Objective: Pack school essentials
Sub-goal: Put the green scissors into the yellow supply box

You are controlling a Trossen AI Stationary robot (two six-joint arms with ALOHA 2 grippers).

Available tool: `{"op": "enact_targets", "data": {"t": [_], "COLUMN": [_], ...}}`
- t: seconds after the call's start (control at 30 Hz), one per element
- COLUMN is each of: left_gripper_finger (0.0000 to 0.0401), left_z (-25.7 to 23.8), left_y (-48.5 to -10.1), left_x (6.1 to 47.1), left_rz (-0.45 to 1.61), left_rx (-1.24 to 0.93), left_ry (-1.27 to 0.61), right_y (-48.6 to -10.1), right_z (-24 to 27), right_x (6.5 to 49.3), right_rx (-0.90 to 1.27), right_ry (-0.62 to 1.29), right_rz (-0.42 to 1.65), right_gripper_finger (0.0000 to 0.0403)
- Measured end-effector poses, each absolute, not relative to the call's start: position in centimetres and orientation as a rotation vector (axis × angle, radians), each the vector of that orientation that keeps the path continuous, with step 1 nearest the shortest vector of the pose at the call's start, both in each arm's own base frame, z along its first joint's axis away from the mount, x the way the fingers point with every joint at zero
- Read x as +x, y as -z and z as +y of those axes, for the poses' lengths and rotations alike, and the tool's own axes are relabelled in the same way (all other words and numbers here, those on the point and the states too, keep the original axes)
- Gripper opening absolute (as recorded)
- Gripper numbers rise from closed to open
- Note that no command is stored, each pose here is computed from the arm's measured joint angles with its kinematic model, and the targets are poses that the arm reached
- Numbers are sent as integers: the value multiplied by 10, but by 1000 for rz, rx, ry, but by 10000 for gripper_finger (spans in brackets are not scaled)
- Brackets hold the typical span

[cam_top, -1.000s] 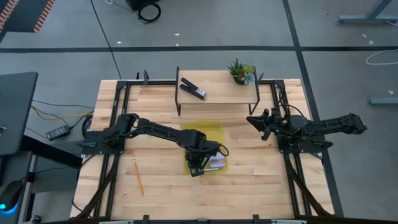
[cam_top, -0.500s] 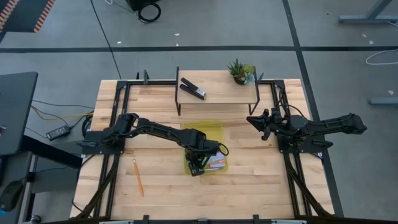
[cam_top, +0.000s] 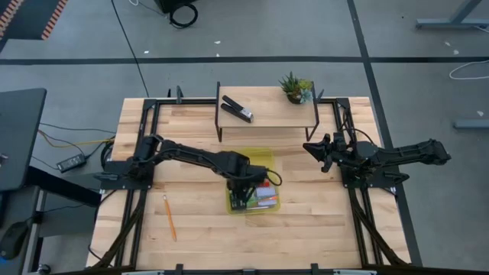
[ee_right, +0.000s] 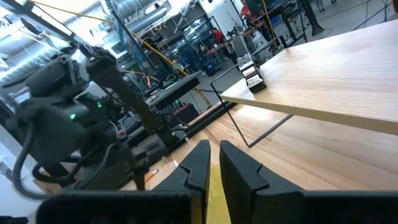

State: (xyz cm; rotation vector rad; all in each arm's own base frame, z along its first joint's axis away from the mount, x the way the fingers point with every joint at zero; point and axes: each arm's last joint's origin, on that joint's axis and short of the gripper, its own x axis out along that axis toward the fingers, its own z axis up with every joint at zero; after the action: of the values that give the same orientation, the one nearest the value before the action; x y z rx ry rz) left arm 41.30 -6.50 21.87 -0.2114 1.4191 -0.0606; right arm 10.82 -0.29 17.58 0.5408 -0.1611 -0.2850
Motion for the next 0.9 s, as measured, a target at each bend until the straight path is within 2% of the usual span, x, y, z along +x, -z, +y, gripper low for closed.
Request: {"op": "enact_targets", "data": {"t": [0.1, 0.27, 0.5, 0.73, 0.9], "left_gripper_finger": [155, 137, 129, 125, 116], "left_z": [-60, -58, -61, -59, -62], "left_y": [-221, -223, -206, -185, -177], "left_x": [416, 434, 447, 446, 444], "left_rz": [1363, 1158, 973, 906, 890], "left_rx": [-205, -204, -195, -234, -249], "left_ry": [71, 97, 111, 62, 92], "right_y": [-176, -176, -176, -176, -176], "right_z": [-3, -3, -3, -3, -3], "right_x": [108, 108, 108, 108, 108], "right_rx": [541, 540, 540, 540, 540], "right_ry": [285, 286, 286, 286, 286], "right_rz": [-161, -159, -159, -159, -159], "right_gripper_finger": [42, 42, 42, 42, 42]}}
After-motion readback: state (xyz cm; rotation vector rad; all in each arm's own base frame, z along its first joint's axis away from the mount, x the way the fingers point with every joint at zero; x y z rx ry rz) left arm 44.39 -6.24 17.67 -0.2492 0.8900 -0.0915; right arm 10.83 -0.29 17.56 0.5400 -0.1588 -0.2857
